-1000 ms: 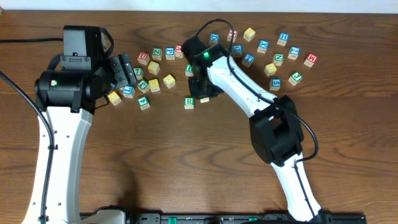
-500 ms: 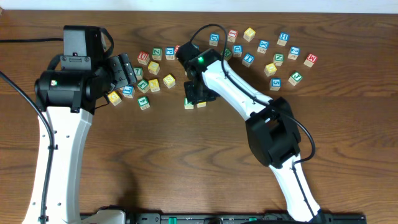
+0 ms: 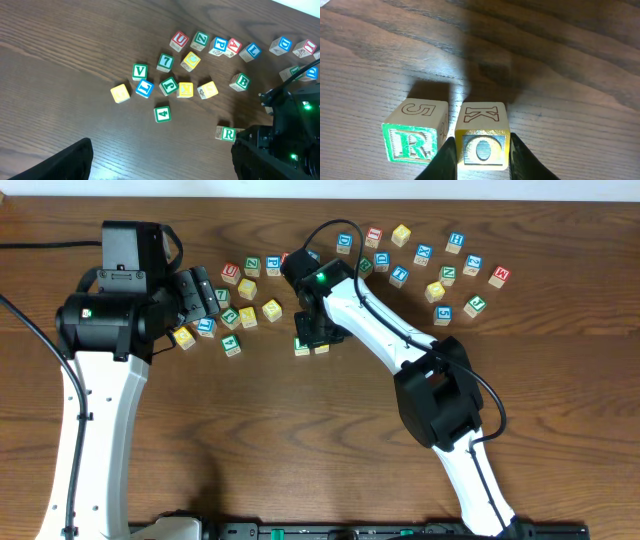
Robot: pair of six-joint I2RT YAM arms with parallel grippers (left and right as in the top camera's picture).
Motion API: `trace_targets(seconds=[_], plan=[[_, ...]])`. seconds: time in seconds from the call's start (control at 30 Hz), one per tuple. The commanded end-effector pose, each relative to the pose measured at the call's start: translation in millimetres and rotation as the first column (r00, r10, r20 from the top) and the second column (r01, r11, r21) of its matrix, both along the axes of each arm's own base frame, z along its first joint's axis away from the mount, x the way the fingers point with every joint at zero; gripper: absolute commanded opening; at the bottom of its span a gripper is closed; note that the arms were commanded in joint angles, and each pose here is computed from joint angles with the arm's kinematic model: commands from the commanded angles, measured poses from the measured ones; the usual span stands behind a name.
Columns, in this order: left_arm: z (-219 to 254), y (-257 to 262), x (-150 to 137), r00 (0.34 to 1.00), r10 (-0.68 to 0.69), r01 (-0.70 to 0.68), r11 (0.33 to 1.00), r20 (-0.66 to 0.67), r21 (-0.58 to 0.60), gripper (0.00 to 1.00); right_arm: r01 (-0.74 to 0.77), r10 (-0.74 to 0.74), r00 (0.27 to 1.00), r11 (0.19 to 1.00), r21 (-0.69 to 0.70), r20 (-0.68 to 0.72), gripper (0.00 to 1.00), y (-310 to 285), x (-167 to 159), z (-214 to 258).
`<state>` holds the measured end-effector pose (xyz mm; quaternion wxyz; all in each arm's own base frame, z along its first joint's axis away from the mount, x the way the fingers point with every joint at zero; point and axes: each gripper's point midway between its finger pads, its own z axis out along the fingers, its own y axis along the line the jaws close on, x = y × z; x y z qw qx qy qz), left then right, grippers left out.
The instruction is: Spell out ROBOT
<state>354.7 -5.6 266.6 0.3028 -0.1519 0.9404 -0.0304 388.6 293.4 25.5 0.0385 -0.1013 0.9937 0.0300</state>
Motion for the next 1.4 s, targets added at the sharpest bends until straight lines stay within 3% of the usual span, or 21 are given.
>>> trace_targets(seconds=[0.0, 0.13, 0.33, 0.57, 0.83, 1.0, 1.17, 1.37], plan=[[-7.5, 2.4, 0.8, 1.000, -0.001, 0.001, 1.000, -0.023, 0.010, 0.87, 0.012, -0.013, 1.000, 1.000, 0.021, 0.023, 0.19, -1.2, 8.0, 12.8], [-18.3, 0.5, 3.3, 0.997, 0.046, -0.048, 0.998, -0.058, -0.029, 0.87, 0.021, -0.023, 0.999, 0.999, 0.040, 0.049, 0.22, -3.7, 13.7, 28.8], [-47.4, -28.5, 11.6, 0.988, -0.035, 0.019, 0.994, -0.147, -0.110, 0.77, 0.031, -0.033, 0.999, 0.998, 0.045, 0.042, 0.27, -12.7, 11.0, 43.9], [-79.2, -54.9, 17.5, 0.967, -0.101, 0.077, 0.991, -0.233, -0.109, 0.70, 0.002, -0.003, 1.000, 0.995, 0.098, 0.012, 0.34, -14.1, 13.5, 43.4], [-76.1, -58.6, 17.0, 0.970, -0.098, 0.073, 0.990, -0.224, -0.117, 0.68, 0.030, -0.031, 0.999, 0.996, 0.085, 0.016, 0.40, -22.2, 18.0, 43.0], [-87.3, -71.8, 7.2, 0.954, -0.116, 0.084, 0.988, -0.278, -0.127, 0.57, 0.086, -0.085, 0.996, 0.995, 0.056, -0.023, 0.32, -47.9, 20.5, 41.3], [-113.1, -86.9, -0.6, 0.931, -0.121, 0.072, 0.986, -0.344, -0.150, 0.29, 0.130, -0.129, 0.990, 0.991, 0.009, -0.052, 0.19, -69.0, 18.8, 36.6], [-134.5, -113.9, -7.2, 0.890, -0.200, 0.109, 0.966, -0.410, -0.234, 0.10, 0.132, -0.136, 0.982, 0.990, -0.037, -0.130, 0.05, -80.4, -1.5, 16.4]])
